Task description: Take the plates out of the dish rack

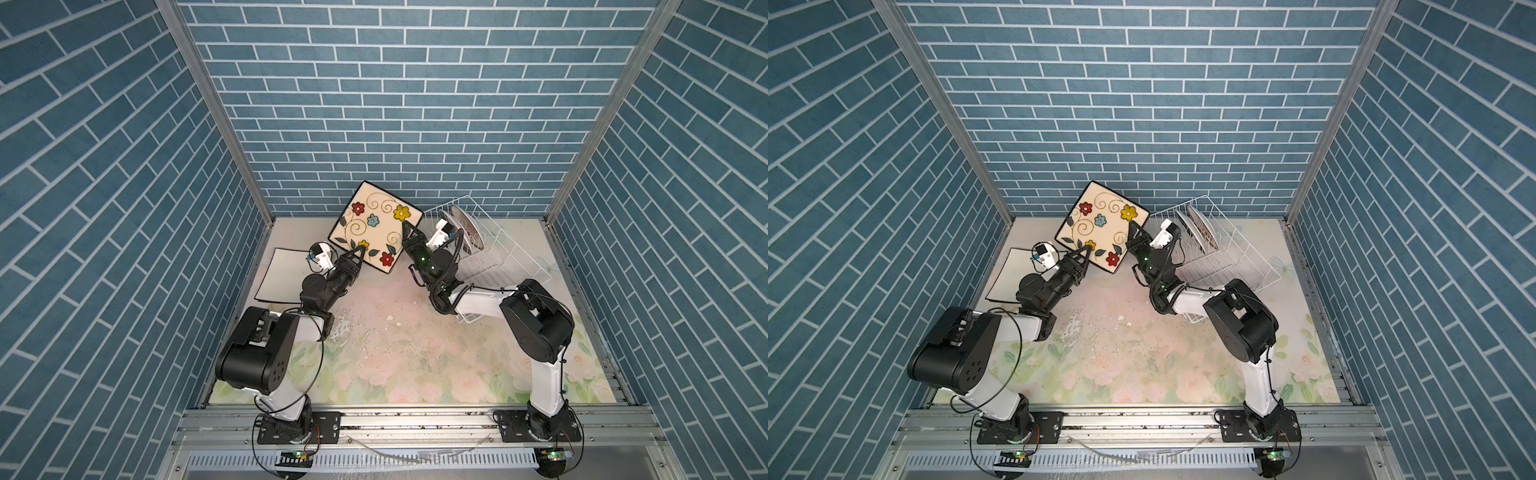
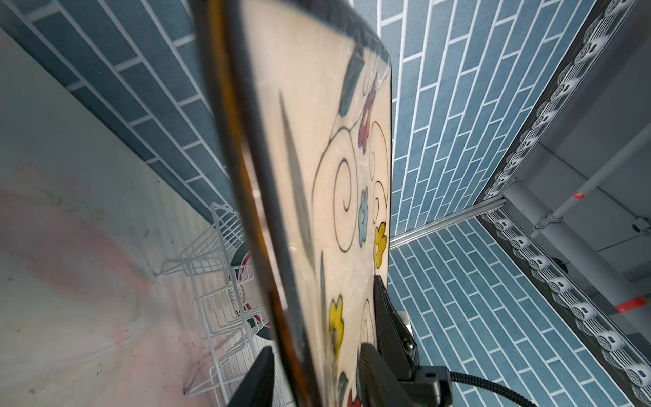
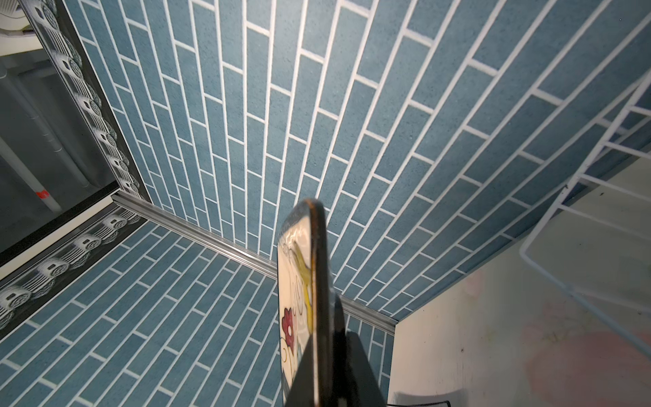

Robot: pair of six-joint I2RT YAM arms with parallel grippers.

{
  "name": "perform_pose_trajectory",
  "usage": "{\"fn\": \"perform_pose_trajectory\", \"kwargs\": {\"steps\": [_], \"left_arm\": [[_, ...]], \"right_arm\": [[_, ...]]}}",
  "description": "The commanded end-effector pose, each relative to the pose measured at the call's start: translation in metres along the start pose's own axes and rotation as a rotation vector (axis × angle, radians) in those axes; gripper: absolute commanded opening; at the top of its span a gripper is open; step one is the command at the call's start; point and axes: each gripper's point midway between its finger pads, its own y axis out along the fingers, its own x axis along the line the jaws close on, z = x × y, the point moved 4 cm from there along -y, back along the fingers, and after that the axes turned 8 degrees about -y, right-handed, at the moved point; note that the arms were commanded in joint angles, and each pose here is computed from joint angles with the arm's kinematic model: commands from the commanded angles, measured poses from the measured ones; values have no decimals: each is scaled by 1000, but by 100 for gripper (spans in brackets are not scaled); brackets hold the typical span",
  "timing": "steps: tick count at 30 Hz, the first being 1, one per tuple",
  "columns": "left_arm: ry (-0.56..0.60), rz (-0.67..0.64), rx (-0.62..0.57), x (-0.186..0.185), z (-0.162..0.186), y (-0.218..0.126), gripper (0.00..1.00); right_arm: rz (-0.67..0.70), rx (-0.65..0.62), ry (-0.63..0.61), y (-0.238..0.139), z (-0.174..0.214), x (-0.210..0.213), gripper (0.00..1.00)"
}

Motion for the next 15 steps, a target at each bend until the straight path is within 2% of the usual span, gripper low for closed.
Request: {"fn": "perform_pose_trajectory", "kwargs": {"steps": [1,11,15], "left_arm": [[53,70,-11,-22,-2,2,42],[58,95,-27,-31,-6,6,41],[47,97,-24,-32,-6,8,37]], "right_arm": [[-307,-145,261,-1,-47,84,0],[-314,-140,268,-3,-47,88,0],[-314,-135,271,-3,-45,88,0]]}}
